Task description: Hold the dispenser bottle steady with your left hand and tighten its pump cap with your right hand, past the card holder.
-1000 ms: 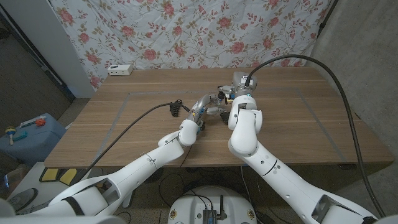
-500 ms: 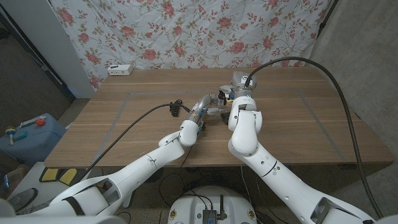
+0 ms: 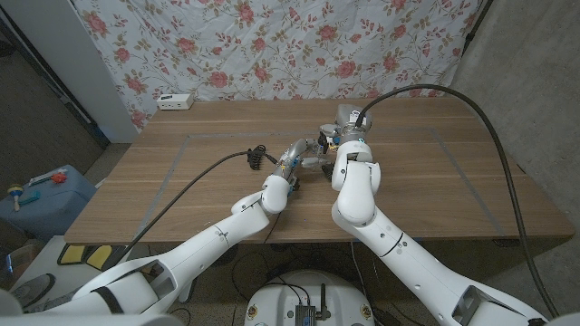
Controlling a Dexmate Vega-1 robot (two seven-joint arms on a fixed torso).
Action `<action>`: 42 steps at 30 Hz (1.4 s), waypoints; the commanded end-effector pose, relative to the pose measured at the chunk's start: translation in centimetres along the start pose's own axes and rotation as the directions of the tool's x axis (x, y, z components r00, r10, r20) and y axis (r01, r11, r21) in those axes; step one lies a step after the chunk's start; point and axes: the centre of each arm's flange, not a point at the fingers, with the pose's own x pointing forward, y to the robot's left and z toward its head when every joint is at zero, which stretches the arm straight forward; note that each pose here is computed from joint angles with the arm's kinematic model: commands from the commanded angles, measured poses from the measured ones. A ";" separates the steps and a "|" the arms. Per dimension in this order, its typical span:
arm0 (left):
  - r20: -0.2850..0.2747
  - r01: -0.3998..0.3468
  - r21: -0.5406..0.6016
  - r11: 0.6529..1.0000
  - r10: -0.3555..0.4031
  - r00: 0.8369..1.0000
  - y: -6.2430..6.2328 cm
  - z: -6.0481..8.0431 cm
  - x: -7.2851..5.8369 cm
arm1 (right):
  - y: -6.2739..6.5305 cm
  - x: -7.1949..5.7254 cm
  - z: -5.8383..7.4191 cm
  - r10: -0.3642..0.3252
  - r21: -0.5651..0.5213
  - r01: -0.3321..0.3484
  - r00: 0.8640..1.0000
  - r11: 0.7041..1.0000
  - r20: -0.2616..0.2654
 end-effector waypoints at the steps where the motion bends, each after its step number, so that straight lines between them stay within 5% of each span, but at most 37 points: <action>1: -0.002 0.000 -0.006 1.000 0.000 1.000 -0.2 -0.1 -0.1 | 0.1 0.1 0.0 -0.015 0.018 0.016 1.000 1.000 -0.003; 42: -0.002 0.010 -0.013 1.000 -0.010 1.000 -0.5 -0.3 0.4 | 0.3 0.3 0.2 -0.023 0.027 0.023 1.000 0.999 0.012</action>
